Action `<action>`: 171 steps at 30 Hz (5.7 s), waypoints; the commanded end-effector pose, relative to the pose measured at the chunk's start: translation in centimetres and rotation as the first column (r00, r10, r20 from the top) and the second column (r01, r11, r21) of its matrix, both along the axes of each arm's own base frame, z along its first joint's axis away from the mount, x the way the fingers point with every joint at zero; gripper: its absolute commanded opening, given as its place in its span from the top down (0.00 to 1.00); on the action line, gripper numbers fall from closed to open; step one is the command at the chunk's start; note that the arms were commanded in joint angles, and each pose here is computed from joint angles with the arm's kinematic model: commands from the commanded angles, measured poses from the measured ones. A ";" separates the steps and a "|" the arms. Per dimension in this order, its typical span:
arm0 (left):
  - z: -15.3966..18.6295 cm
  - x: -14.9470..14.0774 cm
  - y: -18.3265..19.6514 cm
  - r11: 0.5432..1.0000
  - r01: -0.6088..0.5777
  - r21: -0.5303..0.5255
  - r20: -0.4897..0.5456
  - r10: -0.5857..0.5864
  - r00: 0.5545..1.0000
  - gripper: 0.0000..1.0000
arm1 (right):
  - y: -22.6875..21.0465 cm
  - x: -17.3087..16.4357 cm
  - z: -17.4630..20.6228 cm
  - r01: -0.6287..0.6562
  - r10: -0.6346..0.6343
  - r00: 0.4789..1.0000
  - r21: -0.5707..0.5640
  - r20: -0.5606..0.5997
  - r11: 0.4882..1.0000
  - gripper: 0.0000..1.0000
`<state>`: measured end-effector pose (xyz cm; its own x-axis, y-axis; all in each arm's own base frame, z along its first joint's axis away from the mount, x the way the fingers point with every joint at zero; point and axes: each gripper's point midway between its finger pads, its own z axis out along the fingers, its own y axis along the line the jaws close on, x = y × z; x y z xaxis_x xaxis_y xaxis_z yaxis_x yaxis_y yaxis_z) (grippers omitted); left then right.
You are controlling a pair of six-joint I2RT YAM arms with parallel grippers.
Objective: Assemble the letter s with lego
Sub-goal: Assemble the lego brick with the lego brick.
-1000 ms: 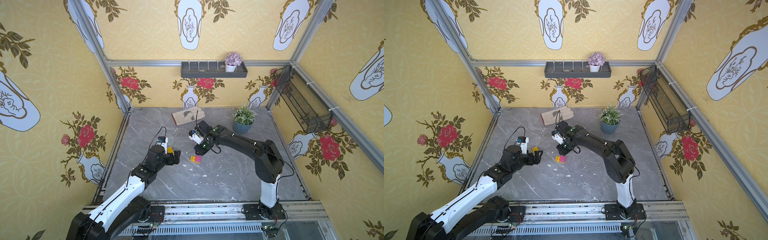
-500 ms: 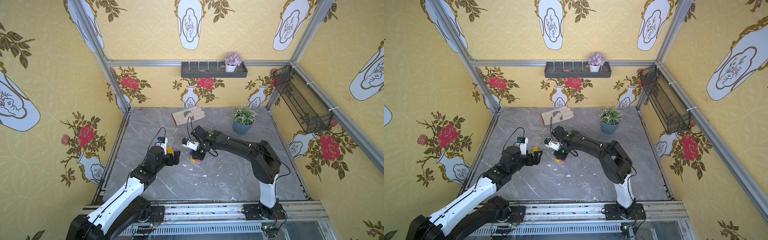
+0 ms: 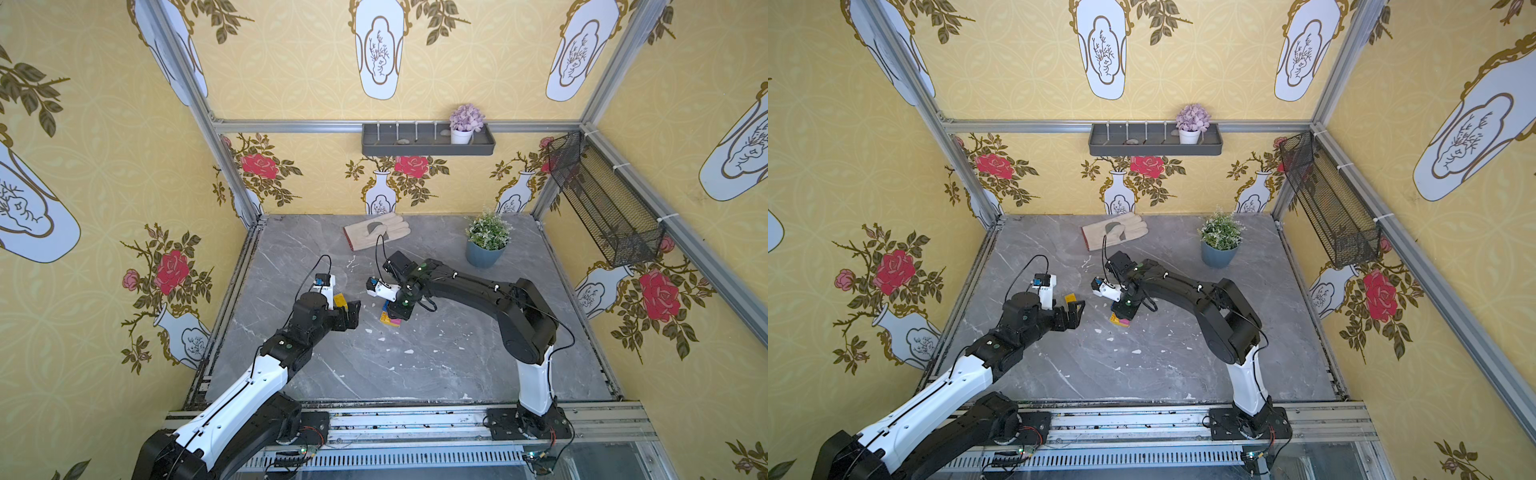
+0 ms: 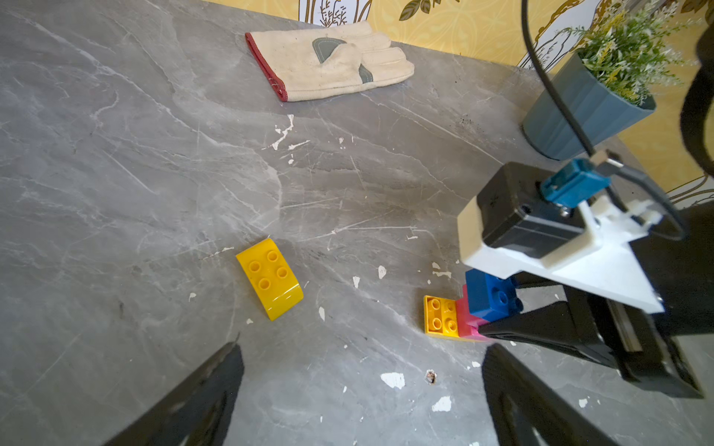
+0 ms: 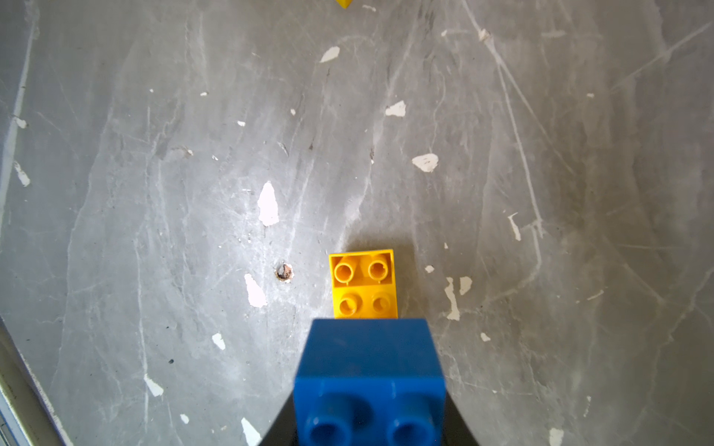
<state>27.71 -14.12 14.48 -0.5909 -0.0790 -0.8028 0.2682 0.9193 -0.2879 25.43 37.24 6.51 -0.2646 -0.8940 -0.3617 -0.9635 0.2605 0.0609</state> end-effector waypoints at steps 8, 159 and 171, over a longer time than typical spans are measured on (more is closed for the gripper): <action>0.1 0.1 0.1 1.000 -0.002 0.006 0.012 0.002 1.000 0.01 | -0.4 -0.1 -0.9 -0.014 0.014 1.000 -0.020 -0.021 1.000 0.86; -1.6 0.6 -0.5 0.999 0.022 0.028 -0.037 -0.021 0.999 0.01 | -4.2 2.5 0.2 0.794 -0.587 0.511 0.084 -0.628 0.602 0.24; -1.8 0.7 -0.5 0.999 0.026 0.044 -0.044 -0.024 0.999 0.01 | -4.4 2.5 -1.5 0.794 -0.612 0.502 0.046 -0.611 0.606 0.26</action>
